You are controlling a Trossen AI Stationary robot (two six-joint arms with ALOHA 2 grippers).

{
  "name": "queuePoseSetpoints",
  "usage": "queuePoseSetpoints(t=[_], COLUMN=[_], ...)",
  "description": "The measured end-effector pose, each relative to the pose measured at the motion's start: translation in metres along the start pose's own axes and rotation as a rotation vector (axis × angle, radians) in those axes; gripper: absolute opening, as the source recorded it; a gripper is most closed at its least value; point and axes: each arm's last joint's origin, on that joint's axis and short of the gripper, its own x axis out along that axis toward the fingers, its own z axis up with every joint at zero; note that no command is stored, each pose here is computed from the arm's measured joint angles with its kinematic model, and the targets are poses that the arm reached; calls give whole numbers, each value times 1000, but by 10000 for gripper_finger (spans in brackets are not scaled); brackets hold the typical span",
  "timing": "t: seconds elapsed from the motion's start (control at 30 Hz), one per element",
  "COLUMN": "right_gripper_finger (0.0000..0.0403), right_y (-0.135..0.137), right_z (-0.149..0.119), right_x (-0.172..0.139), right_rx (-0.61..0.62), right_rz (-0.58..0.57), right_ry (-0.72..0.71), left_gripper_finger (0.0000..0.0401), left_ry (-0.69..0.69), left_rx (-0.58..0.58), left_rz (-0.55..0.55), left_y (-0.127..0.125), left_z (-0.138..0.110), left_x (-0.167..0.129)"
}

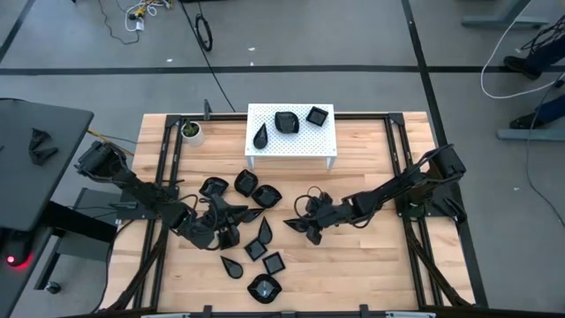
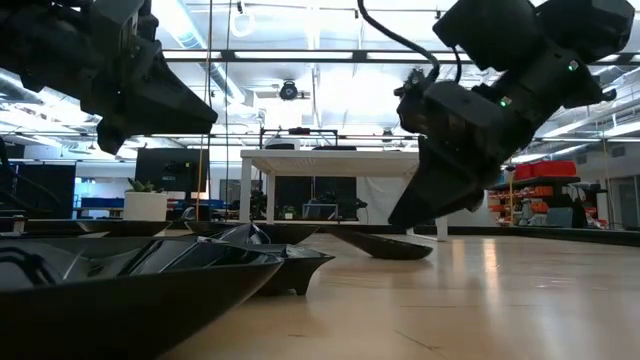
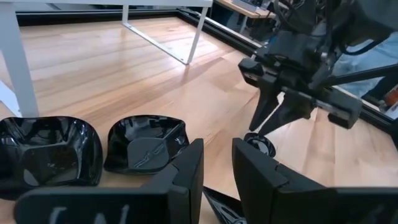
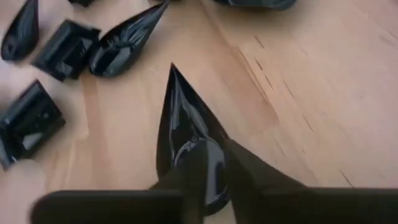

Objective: Pick & Place Mini shaped plates
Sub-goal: Stack the black drop-shaped plate on top of the other black drop-shaped plate on the shelf

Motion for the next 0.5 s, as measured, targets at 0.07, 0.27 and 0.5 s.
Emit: queuePoseSetpoints(t=[0.07,0.27,0.5], right_gripper_finger=[102,126,14], right_y=[-1,-4,-3], right_z=[-2,-9,-8], right_x=[4,18,19], right_rx=[-35,-99,-139], right_rz=[-18,-27,-14], right_ry=[-13,-10,-26], left_gripper_finger=[87,87,87], left_ry=[0,0,1], left_rx=[0,0,0], left_rz=[0,0,-1], left_y=[0,0,0], left_z=[0,0,0], left_x=[0,0,0])
